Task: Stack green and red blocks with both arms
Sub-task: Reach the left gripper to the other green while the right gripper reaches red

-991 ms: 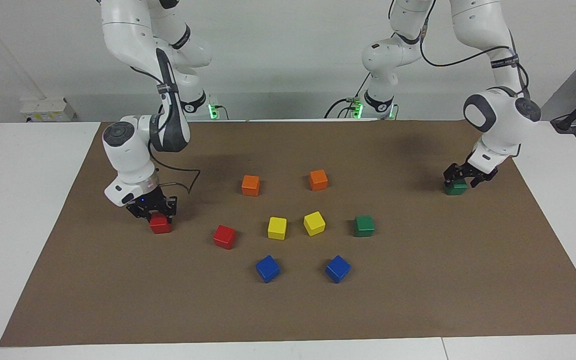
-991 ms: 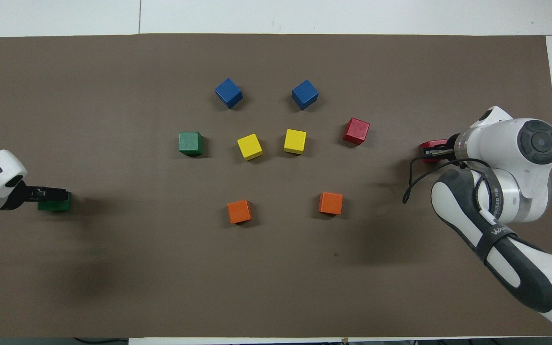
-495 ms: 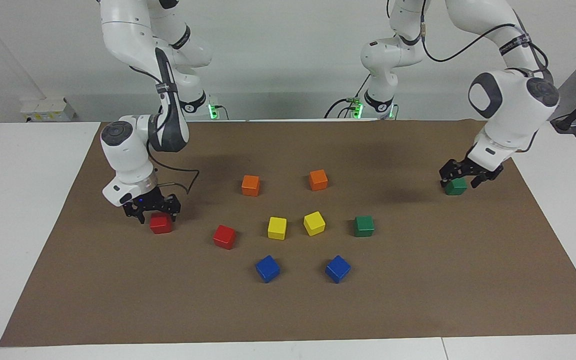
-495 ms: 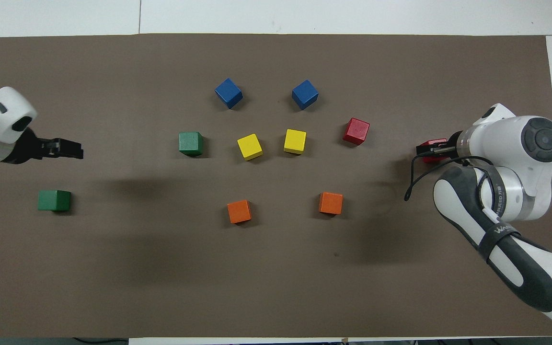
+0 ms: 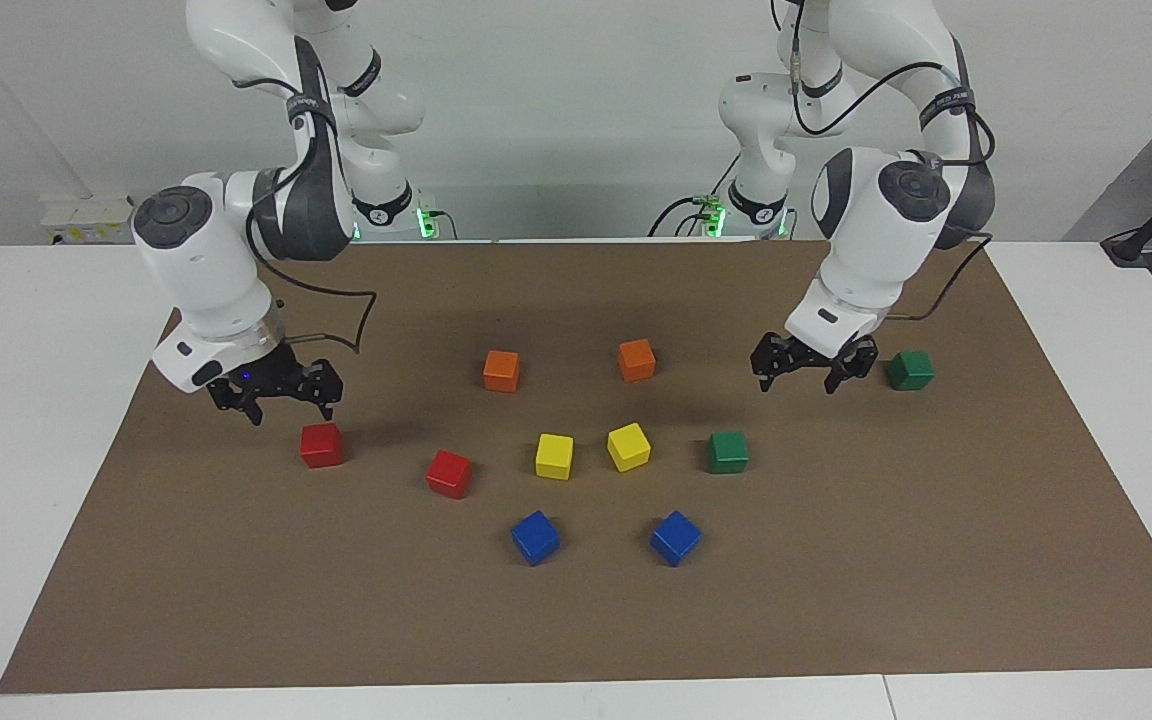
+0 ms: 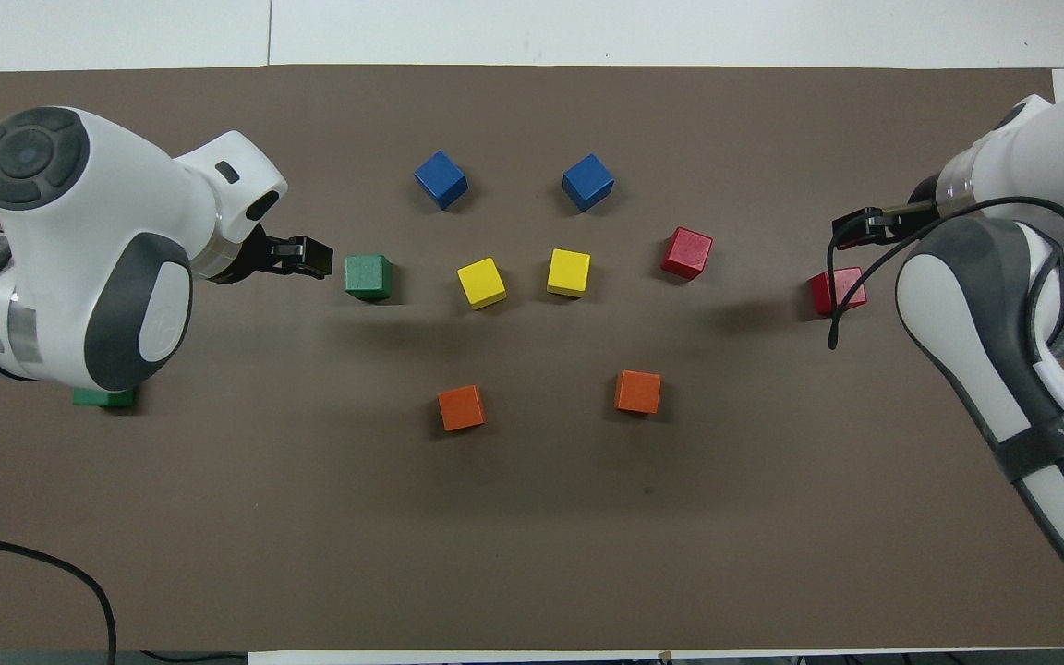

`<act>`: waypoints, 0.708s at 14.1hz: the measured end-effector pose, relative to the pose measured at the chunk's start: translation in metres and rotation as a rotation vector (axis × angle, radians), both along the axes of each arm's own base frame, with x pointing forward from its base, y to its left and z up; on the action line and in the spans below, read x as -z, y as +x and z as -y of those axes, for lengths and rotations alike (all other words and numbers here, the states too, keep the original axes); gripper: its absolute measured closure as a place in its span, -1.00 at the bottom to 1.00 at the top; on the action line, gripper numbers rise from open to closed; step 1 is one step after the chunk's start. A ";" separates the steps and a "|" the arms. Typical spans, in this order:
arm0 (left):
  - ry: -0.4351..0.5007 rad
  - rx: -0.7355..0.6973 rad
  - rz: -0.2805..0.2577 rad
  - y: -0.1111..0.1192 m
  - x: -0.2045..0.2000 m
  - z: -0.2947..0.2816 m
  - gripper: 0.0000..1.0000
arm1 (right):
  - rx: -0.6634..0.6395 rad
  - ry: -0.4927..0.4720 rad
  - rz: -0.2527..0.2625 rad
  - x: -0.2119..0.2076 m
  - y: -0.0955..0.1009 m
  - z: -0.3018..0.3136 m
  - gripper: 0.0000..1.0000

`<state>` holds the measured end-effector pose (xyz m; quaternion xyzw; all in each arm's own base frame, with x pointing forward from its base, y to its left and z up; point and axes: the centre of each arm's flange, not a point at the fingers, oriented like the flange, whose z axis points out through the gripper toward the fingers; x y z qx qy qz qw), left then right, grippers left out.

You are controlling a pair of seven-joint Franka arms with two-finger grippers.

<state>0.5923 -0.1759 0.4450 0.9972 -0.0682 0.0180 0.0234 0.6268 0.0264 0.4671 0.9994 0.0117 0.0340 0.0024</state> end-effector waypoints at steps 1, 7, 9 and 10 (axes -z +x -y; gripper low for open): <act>-0.002 0.009 0.002 0.004 0.008 0.007 -1.00 | 0.009 0.006 0.014 -0.013 0.006 -0.020 -1.00; -0.008 0.050 -0.006 0.021 0.086 0.043 -1.00 | -0.014 -0.004 0.114 0.001 0.031 -0.143 -1.00; -0.009 0.050 -0.005 0.027 0.101 0.046 -1.00 | 0.027 0.009 0.132 0.016 0.041 -0.142 -0.99; -0.010 0.049 -0.002 0.029 0.104 0.045 -1.00 | 0.077 0.019 0.140 0.023 0.046 -0.139 -0.95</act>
